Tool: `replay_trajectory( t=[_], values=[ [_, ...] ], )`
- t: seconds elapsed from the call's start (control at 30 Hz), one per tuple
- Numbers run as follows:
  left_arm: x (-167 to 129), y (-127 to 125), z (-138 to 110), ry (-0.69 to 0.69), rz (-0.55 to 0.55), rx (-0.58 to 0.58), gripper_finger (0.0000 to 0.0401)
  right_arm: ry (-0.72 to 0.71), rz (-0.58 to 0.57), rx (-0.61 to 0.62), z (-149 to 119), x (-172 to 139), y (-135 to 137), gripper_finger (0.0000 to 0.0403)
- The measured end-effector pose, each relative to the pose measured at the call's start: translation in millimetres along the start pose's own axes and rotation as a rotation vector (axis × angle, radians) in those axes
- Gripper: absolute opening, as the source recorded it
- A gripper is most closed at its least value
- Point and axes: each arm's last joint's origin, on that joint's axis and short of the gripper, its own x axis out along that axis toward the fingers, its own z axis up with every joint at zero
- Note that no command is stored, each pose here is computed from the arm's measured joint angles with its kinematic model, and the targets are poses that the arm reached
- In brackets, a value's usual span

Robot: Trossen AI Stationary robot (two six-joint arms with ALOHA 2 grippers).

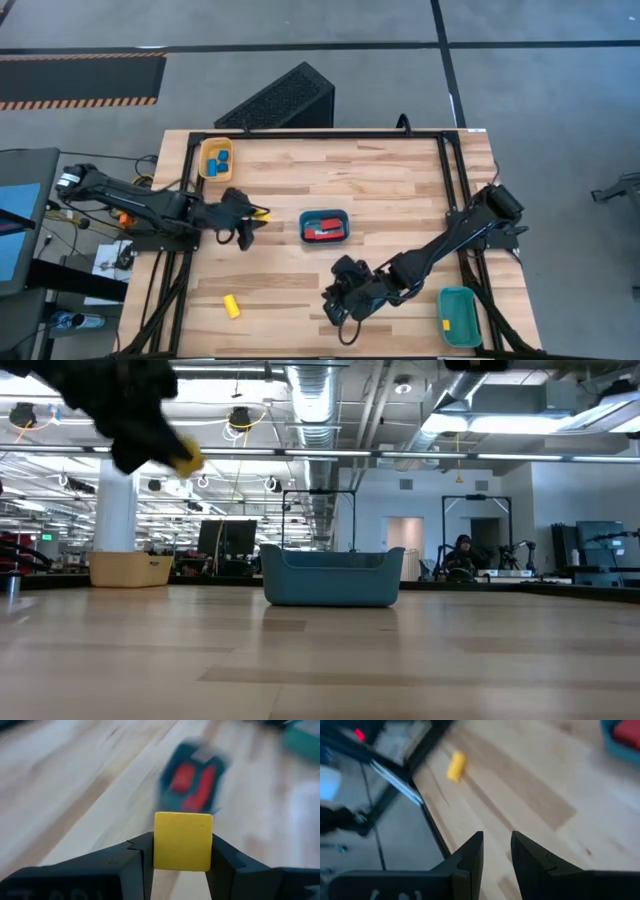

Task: Sort & place blocks by color
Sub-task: Put the top yellow block into the green bin

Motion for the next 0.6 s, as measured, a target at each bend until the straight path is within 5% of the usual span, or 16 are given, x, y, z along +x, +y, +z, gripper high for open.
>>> replay_trajectory(
  t=[0.33, 0.6],
  values=[
    [-16, -24, 36, -0.297, -0.371, 0.16, 0.01, -0.259, 0.071, 0.05, 35, -56, 11, 0.0123],
    [-32, -37, 55, -0.602, -0.537, 0.414, 0.01, -0.358, 0.269, 0.076, 73, -67, 24, 0.0193]
  ],
)
